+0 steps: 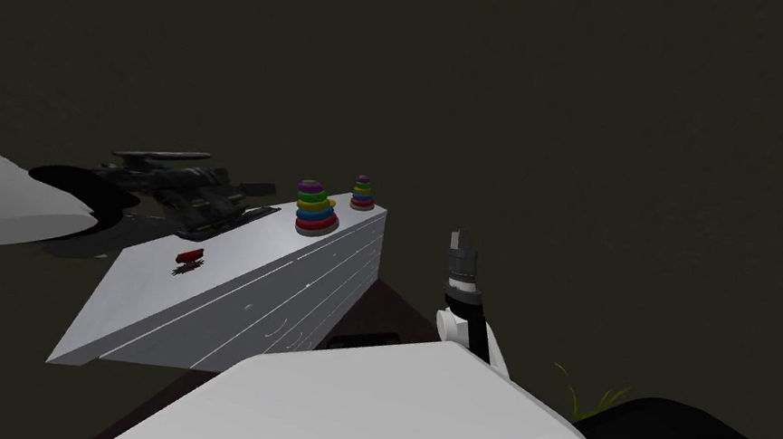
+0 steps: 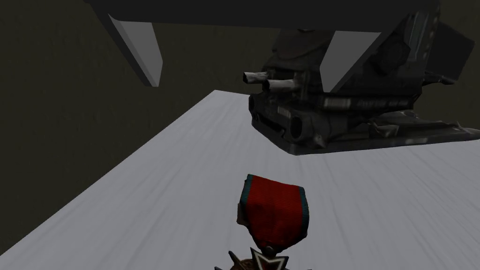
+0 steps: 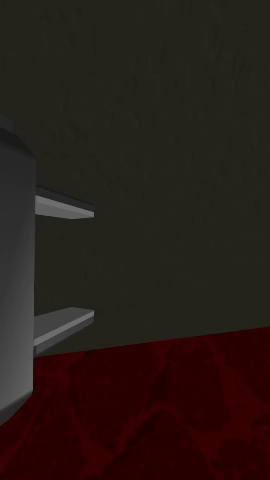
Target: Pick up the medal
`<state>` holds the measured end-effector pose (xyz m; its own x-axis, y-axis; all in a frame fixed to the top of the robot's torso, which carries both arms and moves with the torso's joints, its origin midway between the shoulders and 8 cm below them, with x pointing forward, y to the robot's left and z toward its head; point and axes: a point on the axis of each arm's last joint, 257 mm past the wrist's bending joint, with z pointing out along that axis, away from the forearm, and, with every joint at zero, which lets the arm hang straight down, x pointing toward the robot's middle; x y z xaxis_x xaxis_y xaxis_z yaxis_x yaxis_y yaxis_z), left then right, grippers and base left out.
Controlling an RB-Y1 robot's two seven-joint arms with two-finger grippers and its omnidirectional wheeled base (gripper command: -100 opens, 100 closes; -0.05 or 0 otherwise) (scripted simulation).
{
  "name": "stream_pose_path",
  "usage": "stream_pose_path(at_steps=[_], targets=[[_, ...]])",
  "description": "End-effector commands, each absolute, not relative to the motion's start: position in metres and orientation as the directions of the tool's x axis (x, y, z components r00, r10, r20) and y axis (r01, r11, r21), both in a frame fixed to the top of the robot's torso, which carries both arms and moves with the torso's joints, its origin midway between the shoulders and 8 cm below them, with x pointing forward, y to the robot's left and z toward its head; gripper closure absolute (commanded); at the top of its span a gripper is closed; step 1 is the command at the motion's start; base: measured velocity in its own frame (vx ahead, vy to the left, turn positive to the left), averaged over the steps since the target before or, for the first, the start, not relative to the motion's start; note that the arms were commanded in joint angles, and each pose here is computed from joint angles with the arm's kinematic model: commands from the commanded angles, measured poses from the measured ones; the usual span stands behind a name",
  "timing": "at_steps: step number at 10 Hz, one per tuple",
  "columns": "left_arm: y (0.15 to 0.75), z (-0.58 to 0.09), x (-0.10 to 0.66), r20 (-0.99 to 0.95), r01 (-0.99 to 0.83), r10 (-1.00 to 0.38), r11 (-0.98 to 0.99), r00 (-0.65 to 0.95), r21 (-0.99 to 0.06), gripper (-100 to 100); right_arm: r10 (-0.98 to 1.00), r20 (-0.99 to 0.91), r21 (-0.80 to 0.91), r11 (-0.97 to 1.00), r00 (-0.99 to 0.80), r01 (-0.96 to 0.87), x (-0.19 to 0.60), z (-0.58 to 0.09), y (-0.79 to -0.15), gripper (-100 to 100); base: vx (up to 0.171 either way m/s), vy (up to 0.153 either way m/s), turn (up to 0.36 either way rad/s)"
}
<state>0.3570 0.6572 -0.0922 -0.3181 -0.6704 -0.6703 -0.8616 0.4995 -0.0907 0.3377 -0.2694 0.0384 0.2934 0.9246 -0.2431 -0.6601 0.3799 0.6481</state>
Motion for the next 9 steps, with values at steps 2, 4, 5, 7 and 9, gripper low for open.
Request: stream_pose_path(at_steps=[2, 4, 5, 7, 9], targets=[[0.665, -0.087, 0.343, -0.651, -0.896, -0.710, 0.432, -0.266, -0.105, -100, 0.925, -0.243, 0.648, 0.380, 0.293, -0.660, 0.338, 0.038, -0.269, 0, -0.041, 0.040, -0.089], [0.670, -0.081, 0.331, -0.634, -0.924, -0.743, 0.365, -0.214, -0.115, -100, 0.925, -0.243, 0.648, 0.380, 0.293, -0.660, 0.338, 0.038, -0.269, 0, -0.040, 0.036, -0.187], [0.672, -0.077, 0.325, -0.628, -0.934, -0.754, 0.336, -0.191, -0.119, -100, 0.925, -0.243, 0.648, 0.380, 0.293, -0.660, 0.338, 0.038, -0.269, 0, -0.049, 0.041, -0.164], [0.673, -0.073, 0.316, -0.611, -0.951, -0.778, 0.282, -0.147, -0.131, -100, 0.925, -0.243, 0.648, 0.380, 0.293, -0.660, 0.338, 0.038, -0.269, 0, -0.043, 0.045, -0.138], [0.672, -0.069, 0.309, -0.592, -0.961, -0.799, 0.236, -0.108, -0.142, -100, 0.925, -0.243, 0.648, 0.380, 0.293, -0.660, 0.338, 0.038, -0.269, 0, -0.035, 0.022, -0.136]])
